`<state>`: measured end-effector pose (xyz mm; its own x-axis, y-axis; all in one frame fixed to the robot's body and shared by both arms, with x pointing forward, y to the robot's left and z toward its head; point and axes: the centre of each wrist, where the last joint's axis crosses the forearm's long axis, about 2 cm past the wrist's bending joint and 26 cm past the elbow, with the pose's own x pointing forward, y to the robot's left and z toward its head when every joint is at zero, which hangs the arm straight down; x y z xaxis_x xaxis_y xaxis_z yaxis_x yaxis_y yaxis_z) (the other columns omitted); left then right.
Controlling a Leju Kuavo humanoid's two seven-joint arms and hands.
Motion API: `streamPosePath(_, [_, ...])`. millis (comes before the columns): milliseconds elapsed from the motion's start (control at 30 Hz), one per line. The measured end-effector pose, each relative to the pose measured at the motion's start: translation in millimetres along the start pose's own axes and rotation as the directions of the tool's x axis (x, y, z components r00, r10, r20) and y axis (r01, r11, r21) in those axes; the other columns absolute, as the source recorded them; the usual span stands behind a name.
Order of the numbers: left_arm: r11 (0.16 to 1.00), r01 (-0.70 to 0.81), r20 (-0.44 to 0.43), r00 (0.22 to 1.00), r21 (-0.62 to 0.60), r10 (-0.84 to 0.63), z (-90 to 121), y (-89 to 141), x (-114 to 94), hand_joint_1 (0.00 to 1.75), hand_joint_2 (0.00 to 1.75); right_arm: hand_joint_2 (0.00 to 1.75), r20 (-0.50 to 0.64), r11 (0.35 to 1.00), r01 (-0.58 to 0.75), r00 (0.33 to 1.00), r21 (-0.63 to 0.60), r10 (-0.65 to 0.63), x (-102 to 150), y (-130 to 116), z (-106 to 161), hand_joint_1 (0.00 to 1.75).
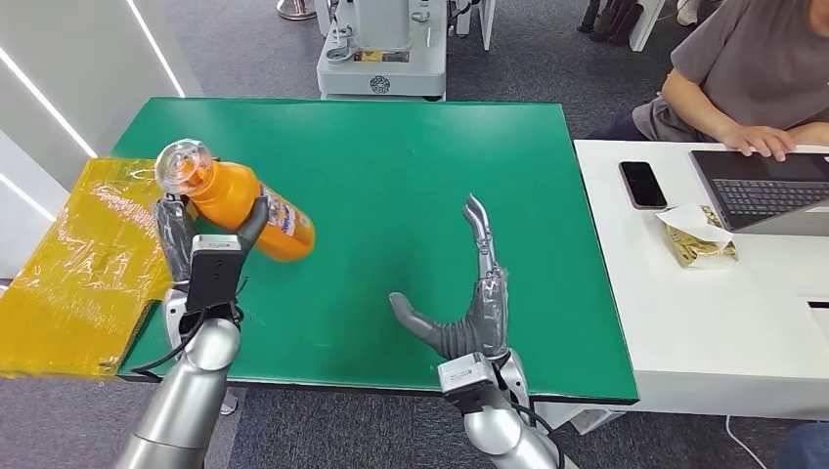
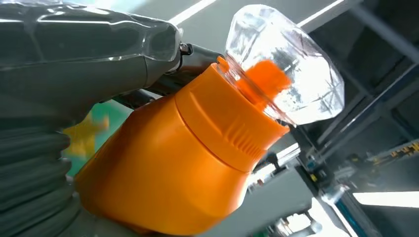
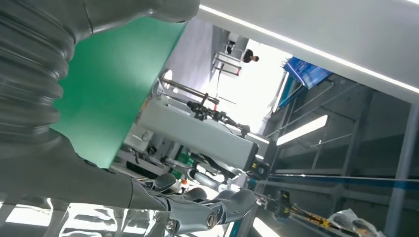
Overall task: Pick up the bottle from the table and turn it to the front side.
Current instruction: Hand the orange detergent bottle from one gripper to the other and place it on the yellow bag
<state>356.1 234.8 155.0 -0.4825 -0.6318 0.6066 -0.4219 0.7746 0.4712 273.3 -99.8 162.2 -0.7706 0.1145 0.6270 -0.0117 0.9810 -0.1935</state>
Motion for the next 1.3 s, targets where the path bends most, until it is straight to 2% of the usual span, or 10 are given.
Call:
streamPosePath(100, [0.973,0.218,0.062,0.975,-0.071,-0.214,-13,22,-23,1.75,1.75,1.75,-0.017,1.000,0.015,1.000,-0.001,-0.015,1,1,5,0.00])
streamPosePath(267, [0.873,0.472,0.105,0.881,-0.123,-0.461,-41,59,-58,1.75,1.75,1.75,-0.033,1.000,0.028,0.999,-0.006,-0.028,2,2,9,0.00])
streamPosePath(400, [0.764,0.631,0.132,0.776,-0.135,-0.617,-62,92,-81,1.75,1.75,1.75,-0.042,0.999,0.036,0.998,-0.013,-0.036,3,1,10,0.00])
streamPosePath(500, [0.650,0.745,0.180,0.667,-0.152,-0.723,-72,111,-94,1.75,1.75,1.75,-0.044,0.999,0.042,0.998,-0.022,-0.043,5,0,11,0.00])
streamPosePath(667, [0.478,0.856,0.233,0.514,-0.195,-0.825,-81,127,-110,1.75,1.75,1.75,-0.042,0.998,0.053,0.998,-0.034,-0.055,9,-2,14,0.00])
streamPosePath(800, [0.395,0.882,0.252,0.456,-0.257,-0.854,-78,126,-120,1.75,1.75,1.75,-0.044,0.997,0.061,0.997,-0.040,-0.063,13,-3,15,0.00])
streamPosePath(1033, [0.312,0.884,0.296,0.420,-0.348,-0.858,-60,117,-134,1.75,1.75,1.75,-0.050,0.996,0.076,0.996,-0.037,-0.078,18,-4,16,0.00])
streamPosePath(1300, [0.304,0.843,0.312,0.463,-0.443,-0.830,-23,104,-148,1.75,1.75,1.75,-0.053,0.996,0.085,0.995,-0.020,-0.086,24,-7,17,0.00])
